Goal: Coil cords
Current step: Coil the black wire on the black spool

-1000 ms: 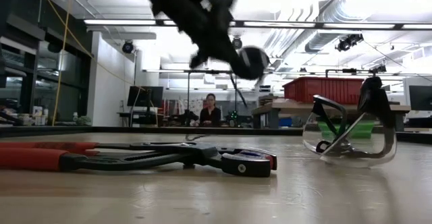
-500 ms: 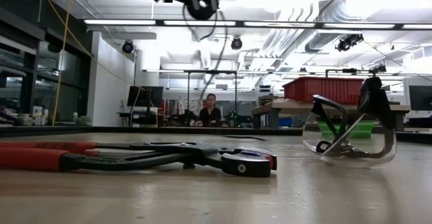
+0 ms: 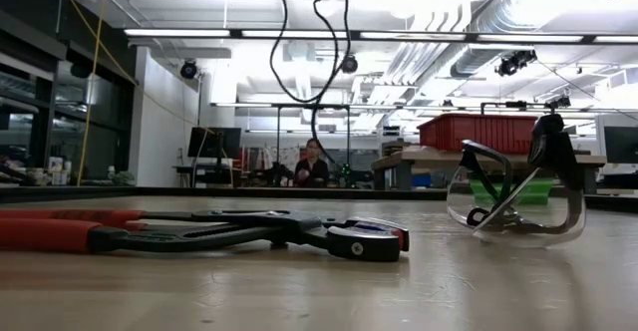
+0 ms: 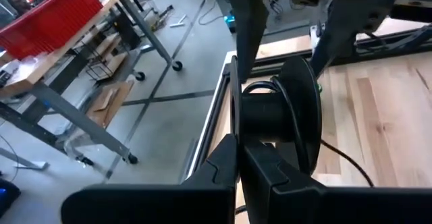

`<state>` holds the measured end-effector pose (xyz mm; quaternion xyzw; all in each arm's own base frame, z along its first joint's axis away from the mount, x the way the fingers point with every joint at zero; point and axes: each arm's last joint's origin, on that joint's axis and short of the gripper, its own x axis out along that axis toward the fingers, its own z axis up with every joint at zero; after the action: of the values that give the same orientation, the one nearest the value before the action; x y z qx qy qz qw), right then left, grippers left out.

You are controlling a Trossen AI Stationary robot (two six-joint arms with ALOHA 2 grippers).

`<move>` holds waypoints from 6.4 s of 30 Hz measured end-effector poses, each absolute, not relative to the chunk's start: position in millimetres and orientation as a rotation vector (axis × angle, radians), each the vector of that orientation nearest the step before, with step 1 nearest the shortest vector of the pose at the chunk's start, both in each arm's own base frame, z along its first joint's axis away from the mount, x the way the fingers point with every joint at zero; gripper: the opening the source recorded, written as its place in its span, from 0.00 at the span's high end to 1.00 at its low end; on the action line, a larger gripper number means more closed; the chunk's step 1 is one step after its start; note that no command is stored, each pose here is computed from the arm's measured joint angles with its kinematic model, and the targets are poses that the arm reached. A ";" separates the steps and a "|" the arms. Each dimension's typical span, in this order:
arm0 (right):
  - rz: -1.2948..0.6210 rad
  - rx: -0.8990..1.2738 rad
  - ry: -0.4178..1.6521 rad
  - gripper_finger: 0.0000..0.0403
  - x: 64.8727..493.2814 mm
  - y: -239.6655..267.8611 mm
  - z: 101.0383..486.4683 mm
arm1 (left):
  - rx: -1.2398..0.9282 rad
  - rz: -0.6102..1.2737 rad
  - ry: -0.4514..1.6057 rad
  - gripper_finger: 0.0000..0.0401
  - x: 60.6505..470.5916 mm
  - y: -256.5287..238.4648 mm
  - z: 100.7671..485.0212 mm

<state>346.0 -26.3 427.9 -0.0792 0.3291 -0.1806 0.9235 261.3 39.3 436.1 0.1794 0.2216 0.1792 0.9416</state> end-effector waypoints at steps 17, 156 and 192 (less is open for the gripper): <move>-0.433 -0.187 0.519 0.99 348.0 -21.9 445.6 | 0.346 0.421 0.525 1.00 264.1 54.3 428.7; -0.262 -0.372 0.430 1.00 331.6 -5.2 472.7 | 0.401 0.398 0.599 0.73 230.7 41.3 488.5; -0.130 -0.278 0.329 1.00 333.5 -12.8 480.2 | 0.055 0.132 0.338 0.75 261.7 35.9 474.1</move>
<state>333.5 -12.8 480.2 -0.1379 0.1631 -0.0643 0.9748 261.7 35.9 474.1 0.0273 0.1681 0.0654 0.9832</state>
